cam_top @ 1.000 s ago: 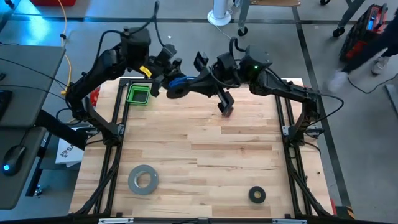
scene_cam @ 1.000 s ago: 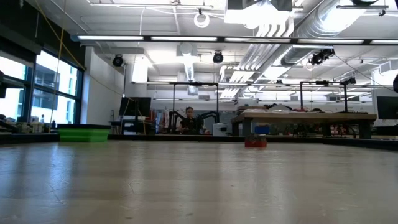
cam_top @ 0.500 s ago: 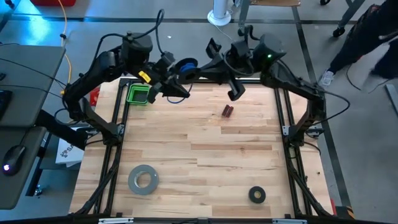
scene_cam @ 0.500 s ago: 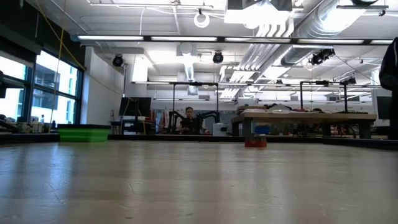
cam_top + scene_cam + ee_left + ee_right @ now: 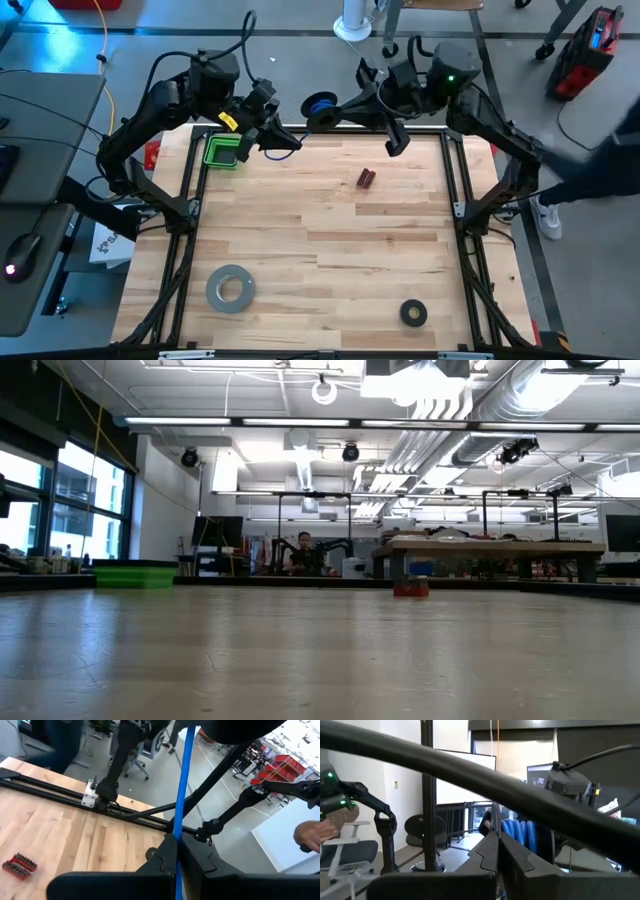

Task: Coil cords
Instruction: Coil the blue wire onto a spool

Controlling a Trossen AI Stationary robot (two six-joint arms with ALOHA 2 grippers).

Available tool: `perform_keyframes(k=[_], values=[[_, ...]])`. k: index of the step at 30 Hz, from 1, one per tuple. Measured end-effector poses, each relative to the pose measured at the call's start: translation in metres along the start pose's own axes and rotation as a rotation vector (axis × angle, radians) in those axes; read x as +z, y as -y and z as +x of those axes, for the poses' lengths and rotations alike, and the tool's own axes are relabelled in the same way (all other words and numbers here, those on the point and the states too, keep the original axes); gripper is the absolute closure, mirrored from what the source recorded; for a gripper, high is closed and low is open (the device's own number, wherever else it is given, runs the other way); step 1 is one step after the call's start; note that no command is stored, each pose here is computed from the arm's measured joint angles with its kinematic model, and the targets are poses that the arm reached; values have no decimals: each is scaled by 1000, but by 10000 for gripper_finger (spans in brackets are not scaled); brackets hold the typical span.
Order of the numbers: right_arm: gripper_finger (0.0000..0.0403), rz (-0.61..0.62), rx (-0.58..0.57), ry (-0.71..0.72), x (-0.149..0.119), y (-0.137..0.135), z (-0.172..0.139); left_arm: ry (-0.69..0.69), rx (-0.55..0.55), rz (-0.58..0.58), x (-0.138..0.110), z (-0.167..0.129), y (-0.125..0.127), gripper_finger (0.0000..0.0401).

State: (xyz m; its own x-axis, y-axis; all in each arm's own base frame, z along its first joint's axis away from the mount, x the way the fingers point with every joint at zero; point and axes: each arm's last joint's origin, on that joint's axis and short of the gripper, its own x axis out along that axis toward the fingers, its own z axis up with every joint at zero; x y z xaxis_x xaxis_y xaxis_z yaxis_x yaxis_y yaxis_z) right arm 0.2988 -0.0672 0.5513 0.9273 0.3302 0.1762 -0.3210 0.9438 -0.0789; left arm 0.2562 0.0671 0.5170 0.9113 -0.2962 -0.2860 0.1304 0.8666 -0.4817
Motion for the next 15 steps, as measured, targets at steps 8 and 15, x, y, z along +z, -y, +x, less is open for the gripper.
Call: perform_keyframes(k=[8, 15], values=[[403, 9, -9, -51, -4, -1, -2, -5, 10, -16, -1, 0, -1, 401], [403, 13, -18, -86, -5, -3, -5, -20, 24, -28, -2, -1, -2, 401]])
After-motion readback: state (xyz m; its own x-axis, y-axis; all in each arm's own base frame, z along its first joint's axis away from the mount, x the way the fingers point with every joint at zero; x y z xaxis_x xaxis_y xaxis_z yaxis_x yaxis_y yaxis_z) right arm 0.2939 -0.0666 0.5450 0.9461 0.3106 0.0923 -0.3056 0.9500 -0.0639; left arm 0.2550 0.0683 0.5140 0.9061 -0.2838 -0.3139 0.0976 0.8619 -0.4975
